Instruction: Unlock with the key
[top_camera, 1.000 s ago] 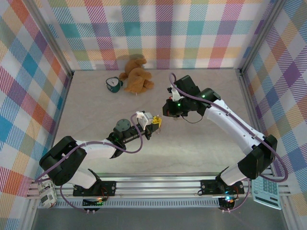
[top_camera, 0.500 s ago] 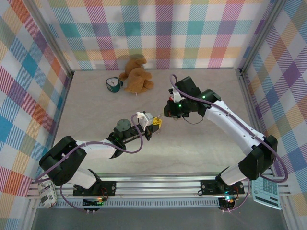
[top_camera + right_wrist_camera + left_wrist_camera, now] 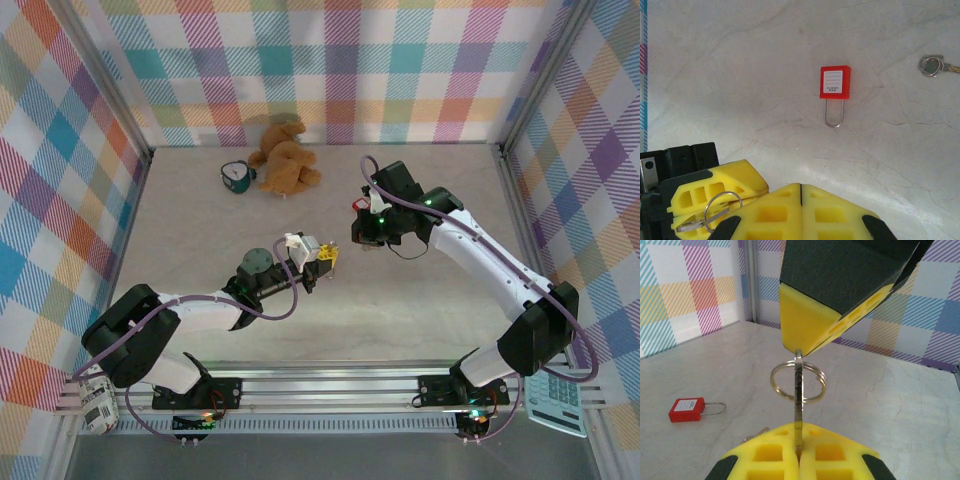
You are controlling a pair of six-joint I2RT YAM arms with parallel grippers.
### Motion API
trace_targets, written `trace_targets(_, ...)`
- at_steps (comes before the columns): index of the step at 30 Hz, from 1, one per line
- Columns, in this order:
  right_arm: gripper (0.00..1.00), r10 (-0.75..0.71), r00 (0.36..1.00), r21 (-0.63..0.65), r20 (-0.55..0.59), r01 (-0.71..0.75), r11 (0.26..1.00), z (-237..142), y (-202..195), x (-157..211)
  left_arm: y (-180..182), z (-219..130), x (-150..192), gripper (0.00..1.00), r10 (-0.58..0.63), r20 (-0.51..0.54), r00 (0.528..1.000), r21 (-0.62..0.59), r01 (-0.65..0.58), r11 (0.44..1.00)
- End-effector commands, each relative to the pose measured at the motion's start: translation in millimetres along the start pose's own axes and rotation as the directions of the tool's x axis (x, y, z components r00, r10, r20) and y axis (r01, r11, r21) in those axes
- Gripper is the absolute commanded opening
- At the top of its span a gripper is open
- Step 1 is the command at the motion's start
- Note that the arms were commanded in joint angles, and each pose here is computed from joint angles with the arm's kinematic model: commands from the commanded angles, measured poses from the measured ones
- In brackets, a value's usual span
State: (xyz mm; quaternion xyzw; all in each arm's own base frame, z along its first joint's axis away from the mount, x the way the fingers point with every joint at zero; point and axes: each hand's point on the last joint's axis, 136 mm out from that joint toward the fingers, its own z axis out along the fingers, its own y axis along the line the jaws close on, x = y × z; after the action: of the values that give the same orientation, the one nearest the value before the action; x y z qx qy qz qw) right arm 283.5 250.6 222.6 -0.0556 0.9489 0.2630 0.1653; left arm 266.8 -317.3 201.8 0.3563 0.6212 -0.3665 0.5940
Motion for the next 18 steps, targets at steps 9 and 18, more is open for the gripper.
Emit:
trace_targets(9, 0.43, -0.201, 0.934, -0.138, 0.296, 0.250, 0.958, -35.3, 19.0, -28.5, -9.8, 0.9, -12.2, 0.00, 0.004, -0.007, 1.000, 0.104, -0.003, 0.995)
trace_targets(18, 0.57, -0.334, 0.857, -0.310, 0.393, 0.466, 0.829, -37.6, 34.5, -32.9, 6.2, -5.8, -20.8, 0.00, -0.283, -0.089, 0.955, 0.252, 0.297, 0.921)
